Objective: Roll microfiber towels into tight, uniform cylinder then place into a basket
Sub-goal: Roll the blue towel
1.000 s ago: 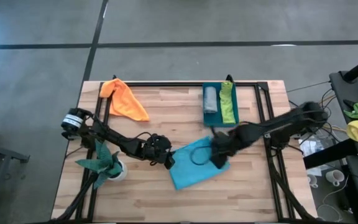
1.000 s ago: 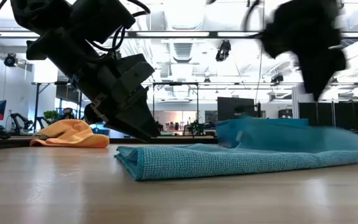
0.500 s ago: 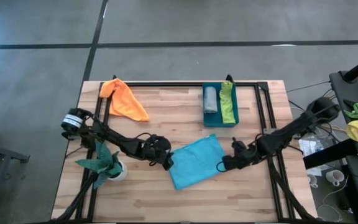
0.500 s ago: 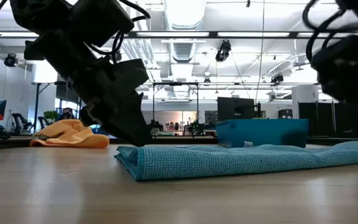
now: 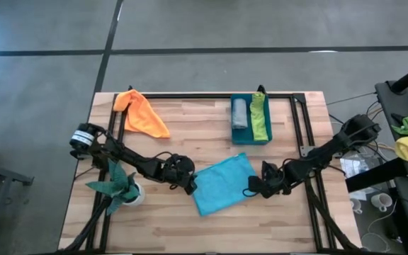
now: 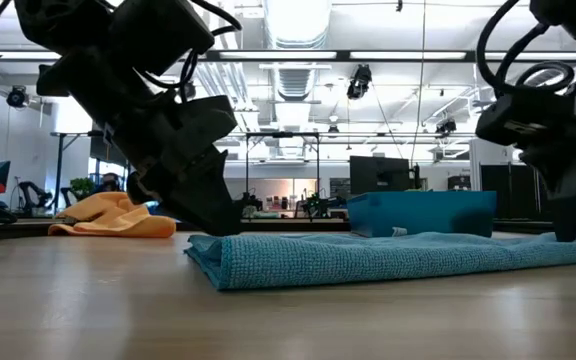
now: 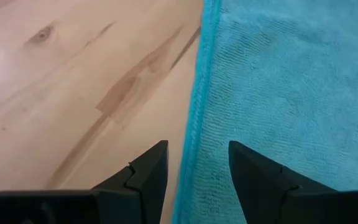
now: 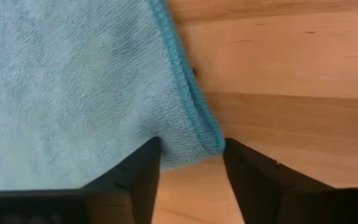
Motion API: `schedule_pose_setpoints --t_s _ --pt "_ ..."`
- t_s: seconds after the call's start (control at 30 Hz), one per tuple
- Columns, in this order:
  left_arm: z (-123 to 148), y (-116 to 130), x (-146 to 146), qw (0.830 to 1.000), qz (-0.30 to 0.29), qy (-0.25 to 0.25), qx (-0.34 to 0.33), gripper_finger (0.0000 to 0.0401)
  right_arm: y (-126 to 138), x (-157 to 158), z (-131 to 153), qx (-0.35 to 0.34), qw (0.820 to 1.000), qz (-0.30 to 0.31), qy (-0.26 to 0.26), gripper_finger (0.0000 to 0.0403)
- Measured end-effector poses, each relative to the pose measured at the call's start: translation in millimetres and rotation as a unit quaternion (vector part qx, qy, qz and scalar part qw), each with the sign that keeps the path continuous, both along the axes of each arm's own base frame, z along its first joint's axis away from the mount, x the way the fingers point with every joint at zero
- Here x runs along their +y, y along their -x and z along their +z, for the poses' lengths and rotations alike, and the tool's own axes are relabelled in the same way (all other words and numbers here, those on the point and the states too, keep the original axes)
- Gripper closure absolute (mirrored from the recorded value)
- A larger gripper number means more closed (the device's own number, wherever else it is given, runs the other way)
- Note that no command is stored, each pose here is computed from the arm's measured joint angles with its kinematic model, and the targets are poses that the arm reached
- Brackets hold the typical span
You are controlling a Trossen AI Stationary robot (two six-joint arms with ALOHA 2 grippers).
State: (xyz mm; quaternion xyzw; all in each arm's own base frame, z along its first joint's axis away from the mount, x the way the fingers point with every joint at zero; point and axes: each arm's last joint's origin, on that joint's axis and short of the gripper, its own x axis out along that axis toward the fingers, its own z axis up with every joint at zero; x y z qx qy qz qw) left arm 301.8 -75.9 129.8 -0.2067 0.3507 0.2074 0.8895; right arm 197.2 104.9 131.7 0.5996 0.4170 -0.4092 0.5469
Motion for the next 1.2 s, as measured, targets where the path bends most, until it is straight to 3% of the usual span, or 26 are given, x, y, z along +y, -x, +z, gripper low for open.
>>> schedule_pose_setpoints --t_s 0.13,0.23,0.33,0.43,0.57,0.67,0.83,1.03,1.2 --pt "-1 1 0 1.0 -0.003 0.002 0.006 0.0248 1 -1 0 -0.004 1.0 -0.003 0.016 0.0313" --pt "-1 1 -1 1.0 -0.01 0.011 0.008 0.0248 0 -4 2 -0.016 0.998 0.004 0.066 0.0375" --pt "-1 1 -2 0.999 -0.024 0.027 0.012 0.0248 -3 -2 12 -0.007 0.995 0.044 0.091 0.0388" --pt "-1 1 -3 0.998 -0.036 0.041 0.016 0.0248 -7 0 25 0.02 0.984 0.126 0.122 0.039" --pt "-1 1 -4 0.998 -0.038 0.042 0.017 0.0248 -13 4 39 0.074 0.954 0.236 0.17 0.039" --pt "-2 1 -3 0.998 -0.036 0.042 0.017 0.0248 -23 9 40 0.124 0.921 0.316 0.194 0.039" --pt "-1 0 -2 0.998 -0.035 0.042 0.016 0.0248 -62 31 27 0.153 0.866 0.428 0.21 0.039" --pt "-1 0 -3 0.998 -0.038 0.045 0.015 0.0248 -110 57 6 0.184 0.811 0.51 0.218 0.039" --pt "-1 0 -4 0.997 -0.046 0.054 0.018 0.0248 -128 70 1 0.204 0.797 0.524 0.22 0.039"
